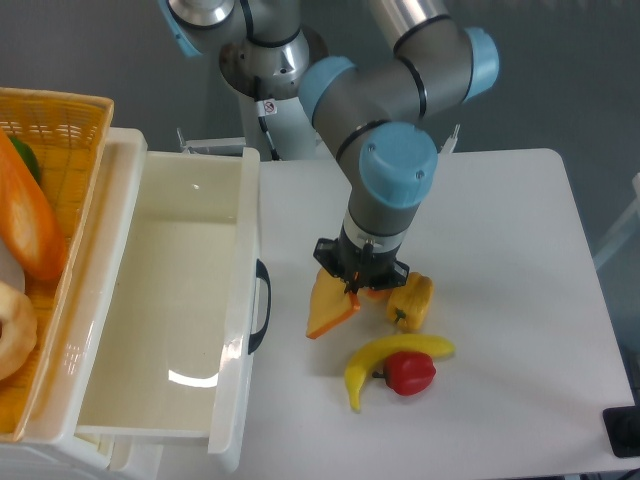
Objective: Pick up the bread slice
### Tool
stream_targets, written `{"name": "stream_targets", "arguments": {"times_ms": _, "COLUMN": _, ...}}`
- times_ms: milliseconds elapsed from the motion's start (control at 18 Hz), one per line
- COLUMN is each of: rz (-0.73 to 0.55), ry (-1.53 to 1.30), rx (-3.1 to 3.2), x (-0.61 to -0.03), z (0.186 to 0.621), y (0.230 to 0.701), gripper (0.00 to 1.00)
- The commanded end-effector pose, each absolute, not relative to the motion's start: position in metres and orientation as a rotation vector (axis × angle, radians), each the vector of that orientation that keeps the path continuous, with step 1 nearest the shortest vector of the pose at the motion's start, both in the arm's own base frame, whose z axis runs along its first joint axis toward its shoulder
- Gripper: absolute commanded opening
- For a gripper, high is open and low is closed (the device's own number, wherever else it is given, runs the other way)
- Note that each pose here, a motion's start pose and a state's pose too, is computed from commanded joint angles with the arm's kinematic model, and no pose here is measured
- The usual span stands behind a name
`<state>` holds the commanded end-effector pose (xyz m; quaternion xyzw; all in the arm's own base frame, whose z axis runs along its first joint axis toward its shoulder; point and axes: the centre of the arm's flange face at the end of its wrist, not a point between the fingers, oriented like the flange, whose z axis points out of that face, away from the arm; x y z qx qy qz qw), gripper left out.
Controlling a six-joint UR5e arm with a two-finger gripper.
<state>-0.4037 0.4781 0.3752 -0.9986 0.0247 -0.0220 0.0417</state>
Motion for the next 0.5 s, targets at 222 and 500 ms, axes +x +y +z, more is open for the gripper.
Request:
{"name": "stream_targets", "arguments": {"times_ms": 222, "rz": -0.053, "ry": 0.191, "rx": -3.053, "x": -0.4069, "z": 0.3778, "y": 0.4763, "gripper": 0.0}}
{"name": "stream_targets", "arguments": {"times_ms": 500, "rz": -0.022, "ry": 0.285, "rx": -3.08, "x": -0.4122, "z": 0.378, "y": 0.4696, "gripper": 0.0}}
